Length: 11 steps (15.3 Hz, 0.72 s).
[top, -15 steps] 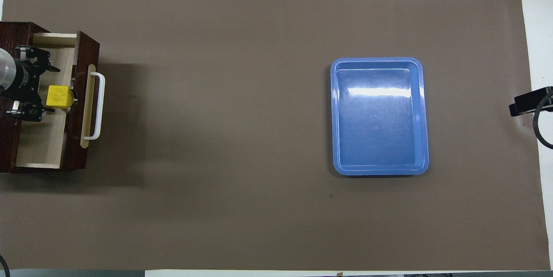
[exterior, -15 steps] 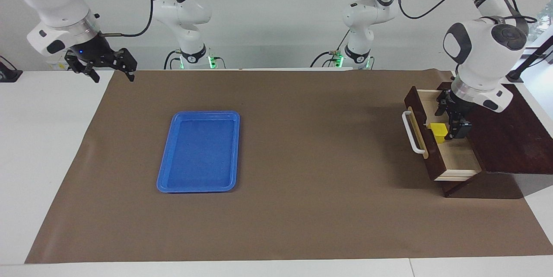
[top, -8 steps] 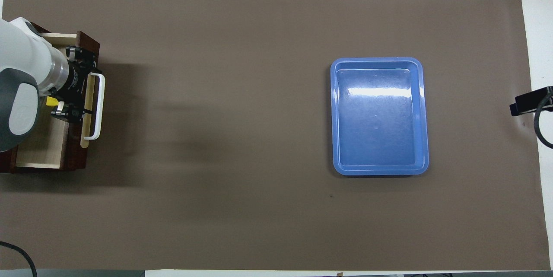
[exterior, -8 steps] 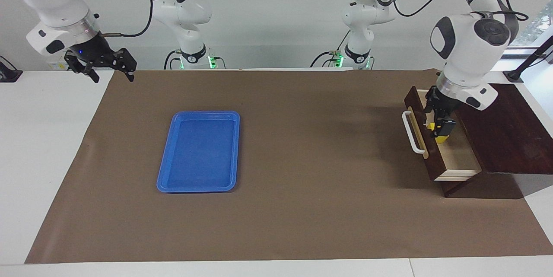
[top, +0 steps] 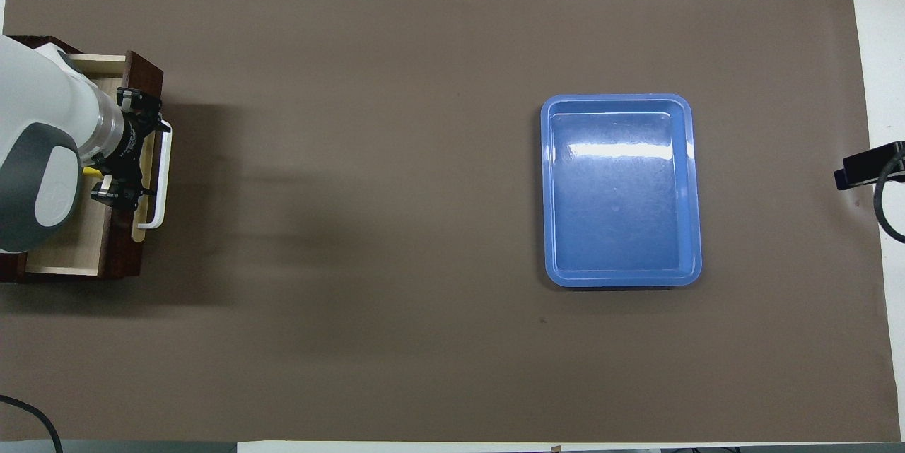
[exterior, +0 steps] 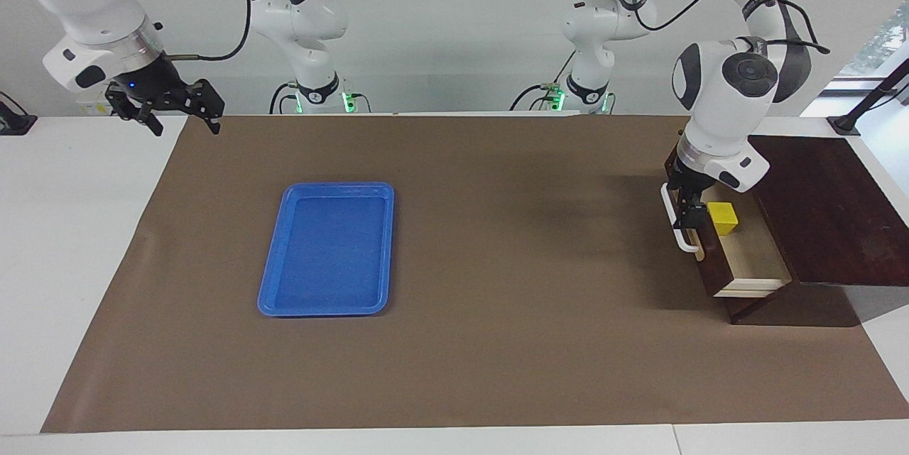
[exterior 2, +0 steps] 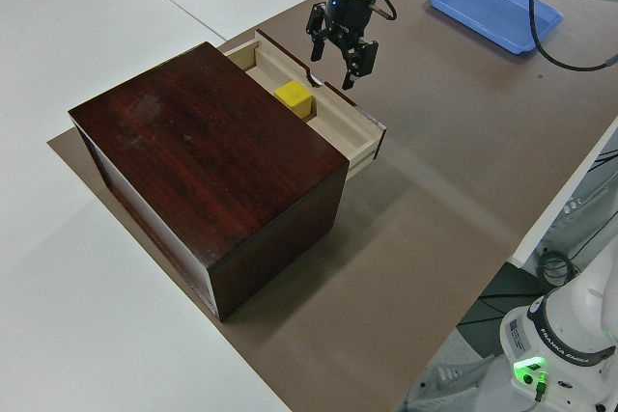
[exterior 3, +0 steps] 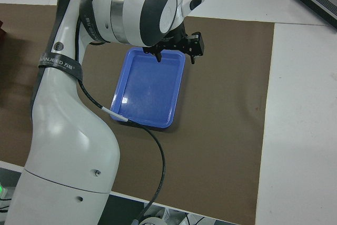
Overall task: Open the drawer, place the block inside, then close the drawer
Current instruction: 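Push the drawer closed with the left gripper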
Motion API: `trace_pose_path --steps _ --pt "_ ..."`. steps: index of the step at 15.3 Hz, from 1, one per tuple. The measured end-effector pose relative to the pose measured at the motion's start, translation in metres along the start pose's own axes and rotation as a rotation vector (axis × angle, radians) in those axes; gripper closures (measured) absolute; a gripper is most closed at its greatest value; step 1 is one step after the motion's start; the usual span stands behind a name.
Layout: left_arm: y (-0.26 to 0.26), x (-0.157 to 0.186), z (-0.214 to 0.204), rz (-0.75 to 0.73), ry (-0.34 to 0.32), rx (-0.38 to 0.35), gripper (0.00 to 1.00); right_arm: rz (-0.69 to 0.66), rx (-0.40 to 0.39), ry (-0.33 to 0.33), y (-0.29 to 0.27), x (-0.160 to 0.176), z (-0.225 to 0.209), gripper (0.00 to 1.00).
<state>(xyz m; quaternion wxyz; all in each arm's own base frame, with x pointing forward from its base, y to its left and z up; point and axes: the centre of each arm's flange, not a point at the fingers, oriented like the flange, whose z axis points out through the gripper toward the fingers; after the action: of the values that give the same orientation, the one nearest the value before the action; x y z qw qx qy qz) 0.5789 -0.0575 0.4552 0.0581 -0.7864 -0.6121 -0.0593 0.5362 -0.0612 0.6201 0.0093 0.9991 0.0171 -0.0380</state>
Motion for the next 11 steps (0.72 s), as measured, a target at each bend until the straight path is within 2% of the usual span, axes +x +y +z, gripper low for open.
trace_pose_path --steps 7,11 --pt "-0.003 0.009 0.013 0.026 0.069 -0.006 0.0 -0.001 0.0 0.0 0.0 0.0 0.0 0.0" --pt "-0.004 0.026 0.015 0.035 0.134 -0.015 0.0 -0.003 0.0 0.0 -0.002 0.0 0.0 0.0"
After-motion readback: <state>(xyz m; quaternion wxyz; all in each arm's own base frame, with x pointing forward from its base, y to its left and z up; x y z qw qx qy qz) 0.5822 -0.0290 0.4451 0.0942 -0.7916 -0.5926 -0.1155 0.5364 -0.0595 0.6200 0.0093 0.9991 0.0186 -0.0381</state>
